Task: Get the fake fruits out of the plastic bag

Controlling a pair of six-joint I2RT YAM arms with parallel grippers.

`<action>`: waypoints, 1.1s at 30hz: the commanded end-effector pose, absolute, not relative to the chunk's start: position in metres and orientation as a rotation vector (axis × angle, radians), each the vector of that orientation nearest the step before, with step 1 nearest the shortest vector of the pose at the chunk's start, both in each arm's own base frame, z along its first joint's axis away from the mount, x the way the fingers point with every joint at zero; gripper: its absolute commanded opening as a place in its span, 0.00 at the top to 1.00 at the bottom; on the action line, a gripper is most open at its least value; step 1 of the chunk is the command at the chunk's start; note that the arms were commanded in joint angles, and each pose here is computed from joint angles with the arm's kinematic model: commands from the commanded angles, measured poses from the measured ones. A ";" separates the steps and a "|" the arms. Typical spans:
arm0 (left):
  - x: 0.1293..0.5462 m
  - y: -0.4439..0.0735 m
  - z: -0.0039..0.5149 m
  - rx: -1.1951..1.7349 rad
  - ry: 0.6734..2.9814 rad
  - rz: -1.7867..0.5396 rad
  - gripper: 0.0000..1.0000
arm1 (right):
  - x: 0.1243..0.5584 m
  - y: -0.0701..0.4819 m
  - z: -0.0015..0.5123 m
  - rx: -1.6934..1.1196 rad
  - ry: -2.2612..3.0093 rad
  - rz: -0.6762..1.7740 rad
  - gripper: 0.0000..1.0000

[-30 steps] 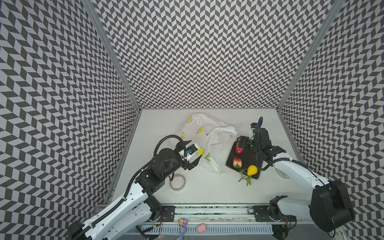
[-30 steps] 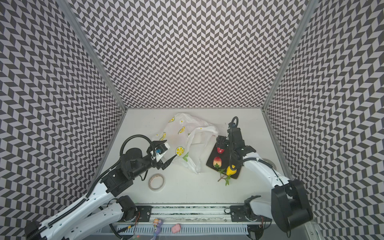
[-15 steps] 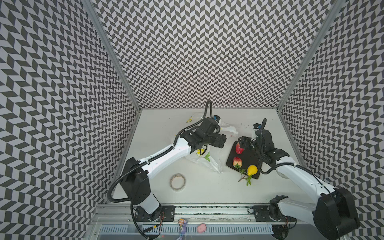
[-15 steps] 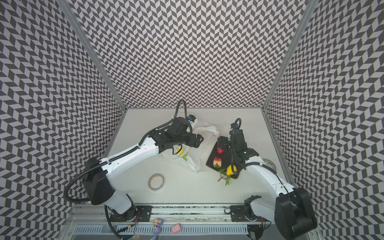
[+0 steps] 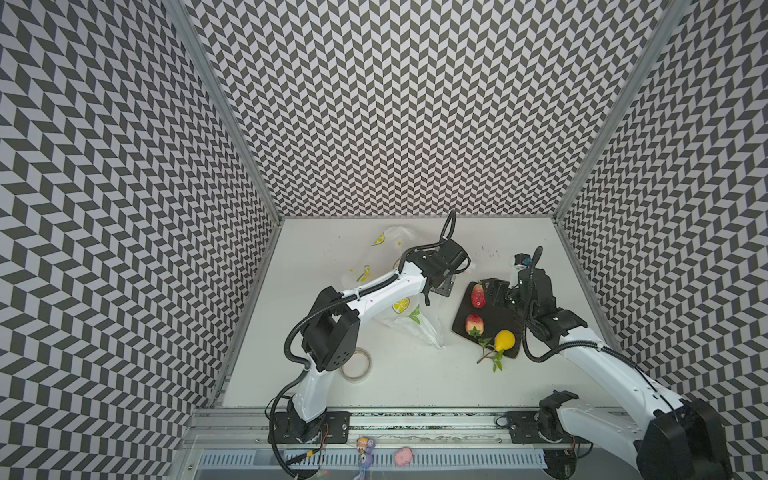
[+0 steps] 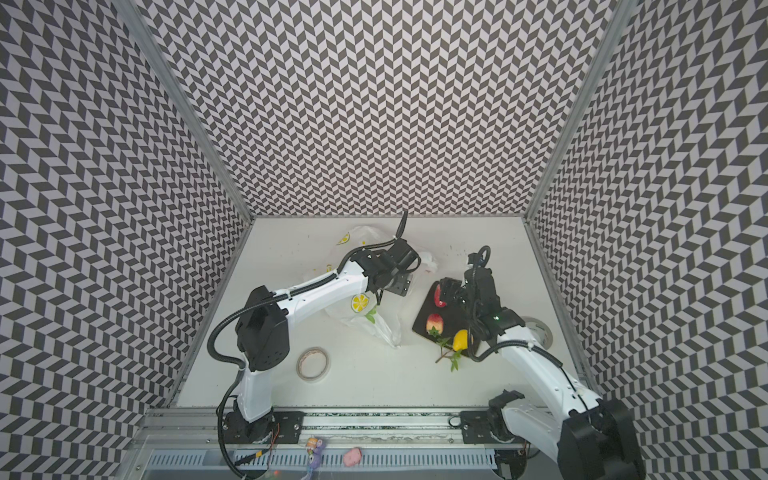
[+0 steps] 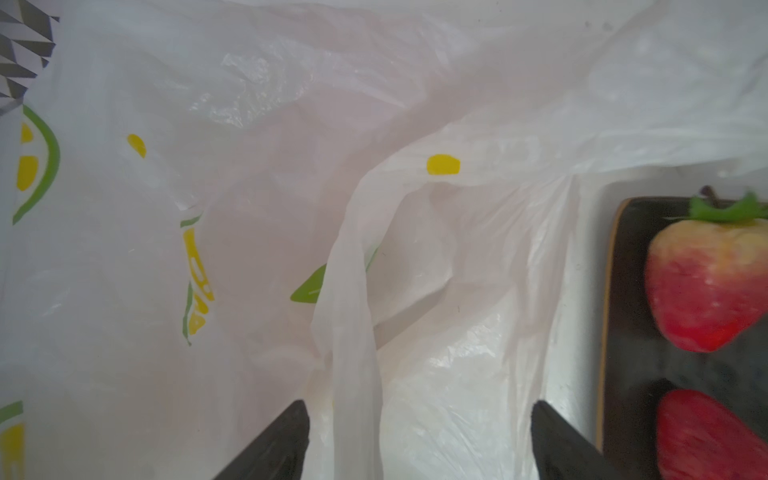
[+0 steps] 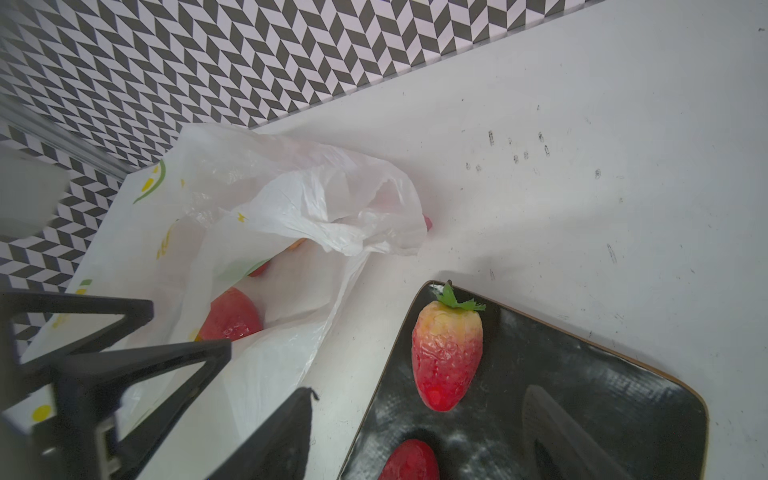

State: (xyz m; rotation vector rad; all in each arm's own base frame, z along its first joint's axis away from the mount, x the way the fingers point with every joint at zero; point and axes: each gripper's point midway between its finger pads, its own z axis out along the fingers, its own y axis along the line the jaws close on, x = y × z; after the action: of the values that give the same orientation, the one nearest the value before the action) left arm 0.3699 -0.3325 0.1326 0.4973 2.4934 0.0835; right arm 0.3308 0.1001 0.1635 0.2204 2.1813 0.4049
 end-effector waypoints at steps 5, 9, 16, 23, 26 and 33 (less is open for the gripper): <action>0.394 -0.306 0.129 0.457 2.458 0.278 0.39 | 0.337 0.101 0.178 0.237 2.107 0.445 0.22; 0.400 -0.300 0.122 0.457 2.444 0.325 0.56 | 0.337 0.104 0.176 0.237 2.111 0.468 0.23; 0.409 -0.289 0.148 0.423 2.355 0.351 0.95 | 0.334 0.148 0.187 -0.048 2.083 0.669 0.29; 0.393 -0.287 0.196 0.476 2.175 0.099 1.00 | 0.297 0.247 0.213 -0.419 1.953 0.945 0.34; 0.381 -0.285 0.206 0.536 2.117 -0.008 1.00 | 0.287 0.285 0.207 -0.517 1.950 0.955 0.35; 0.363 -0.274 0.213 0.630 2.063 -0.142 1.00 | 0.320 0.316 0.166 -0.500 2.025 0.905 0.41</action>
State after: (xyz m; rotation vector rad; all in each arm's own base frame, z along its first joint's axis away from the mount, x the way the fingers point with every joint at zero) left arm 0.3635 -0.2639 0.2054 0.5727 2.1154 -0.0371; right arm 0.2985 0.3025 0.1577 -0.5095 2.0950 0.9250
